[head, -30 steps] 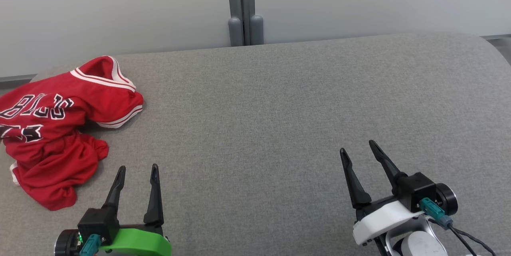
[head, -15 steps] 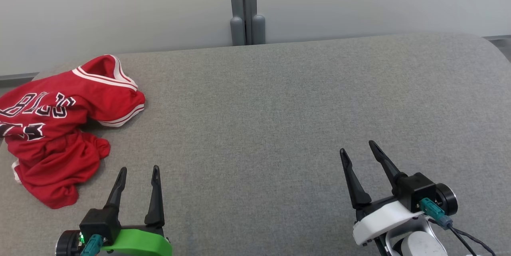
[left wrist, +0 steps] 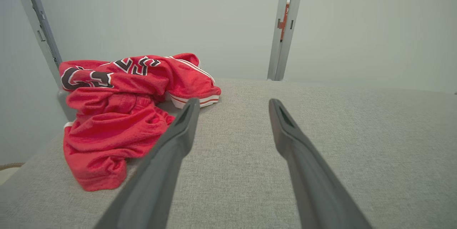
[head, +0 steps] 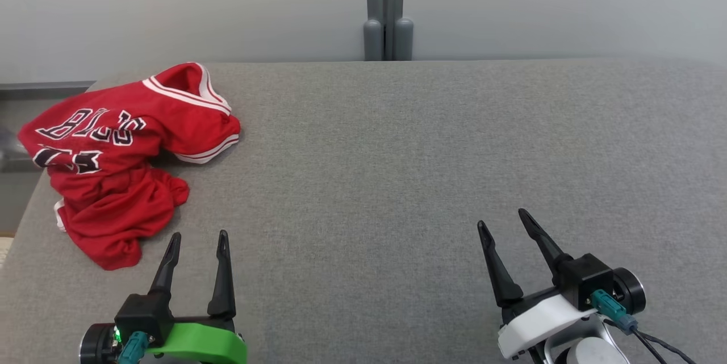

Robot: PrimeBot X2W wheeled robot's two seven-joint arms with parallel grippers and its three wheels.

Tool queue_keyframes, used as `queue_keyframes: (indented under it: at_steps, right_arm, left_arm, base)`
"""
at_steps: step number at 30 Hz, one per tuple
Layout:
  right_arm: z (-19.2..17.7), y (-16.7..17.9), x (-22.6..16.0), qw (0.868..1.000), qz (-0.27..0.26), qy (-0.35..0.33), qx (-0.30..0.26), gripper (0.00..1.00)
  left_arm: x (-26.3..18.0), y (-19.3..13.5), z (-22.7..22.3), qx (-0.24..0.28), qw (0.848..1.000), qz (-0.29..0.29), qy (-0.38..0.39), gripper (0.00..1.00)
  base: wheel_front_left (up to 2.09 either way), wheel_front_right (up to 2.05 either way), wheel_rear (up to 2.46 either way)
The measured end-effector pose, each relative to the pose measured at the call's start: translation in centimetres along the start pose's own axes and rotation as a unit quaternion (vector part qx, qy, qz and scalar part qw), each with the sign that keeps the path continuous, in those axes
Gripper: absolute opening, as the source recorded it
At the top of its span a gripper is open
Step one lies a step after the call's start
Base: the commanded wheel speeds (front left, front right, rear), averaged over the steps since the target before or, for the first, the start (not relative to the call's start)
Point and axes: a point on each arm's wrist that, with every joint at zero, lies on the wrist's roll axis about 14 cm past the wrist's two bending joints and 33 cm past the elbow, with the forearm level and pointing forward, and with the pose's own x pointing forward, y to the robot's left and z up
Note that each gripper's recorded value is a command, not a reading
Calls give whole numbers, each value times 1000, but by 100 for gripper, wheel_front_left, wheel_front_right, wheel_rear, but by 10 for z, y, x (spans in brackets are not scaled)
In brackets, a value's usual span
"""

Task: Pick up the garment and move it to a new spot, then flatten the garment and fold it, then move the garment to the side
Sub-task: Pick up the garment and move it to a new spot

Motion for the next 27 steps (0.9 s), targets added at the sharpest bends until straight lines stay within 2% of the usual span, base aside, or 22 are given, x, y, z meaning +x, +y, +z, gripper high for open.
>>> queue_keyframes:
  at_steps: [12, 27]
  right_arm:
    - [-9, 48, 19, 997, 77, 11, 10, 100]
    - [-9, 105, 31, 986, 164, 12, 17, 100]
  left_arm:
    - [-33, 42, 8, 19, 997, 72, -10, 100]
    - [-85, 90, 21, 35, 985, 167, -27, 100]
  base:
    - [0, 0, 0]
    - [0, 0, 0]
